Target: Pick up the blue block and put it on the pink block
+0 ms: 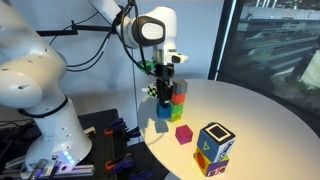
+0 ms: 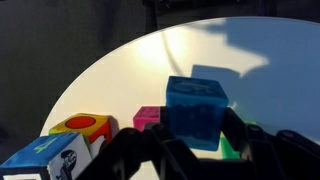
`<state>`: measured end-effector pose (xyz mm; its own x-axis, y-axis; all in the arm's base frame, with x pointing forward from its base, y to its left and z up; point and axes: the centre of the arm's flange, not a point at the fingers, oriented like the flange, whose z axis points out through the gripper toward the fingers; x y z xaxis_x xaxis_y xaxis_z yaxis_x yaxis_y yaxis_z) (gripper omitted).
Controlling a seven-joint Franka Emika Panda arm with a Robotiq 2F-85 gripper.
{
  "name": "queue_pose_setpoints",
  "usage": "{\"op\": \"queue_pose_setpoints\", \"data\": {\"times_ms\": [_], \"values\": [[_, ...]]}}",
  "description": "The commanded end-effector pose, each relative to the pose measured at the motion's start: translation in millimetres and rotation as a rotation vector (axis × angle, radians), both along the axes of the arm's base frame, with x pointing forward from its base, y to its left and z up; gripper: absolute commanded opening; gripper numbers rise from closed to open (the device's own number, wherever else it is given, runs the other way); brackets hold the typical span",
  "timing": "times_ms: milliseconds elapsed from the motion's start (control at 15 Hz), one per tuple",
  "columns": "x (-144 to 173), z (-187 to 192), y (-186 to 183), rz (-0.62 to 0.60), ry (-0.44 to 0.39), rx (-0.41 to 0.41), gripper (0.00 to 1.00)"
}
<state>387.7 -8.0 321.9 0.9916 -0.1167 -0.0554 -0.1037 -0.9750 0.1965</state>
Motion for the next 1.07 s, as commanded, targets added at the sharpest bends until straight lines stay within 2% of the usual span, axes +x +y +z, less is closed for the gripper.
{"op": "queue_pose_setpoints", "data": {"times_ms": [0, 533, 1000], "values": [[18, 9, -21, 0.006, -0.011, -0.011, 0.30], [46, 6, -47, 0.009, -0.055, 0.001, 0.30], [67, -6, -61, 0.030, -0.075, -0.026, 0.30]]}}
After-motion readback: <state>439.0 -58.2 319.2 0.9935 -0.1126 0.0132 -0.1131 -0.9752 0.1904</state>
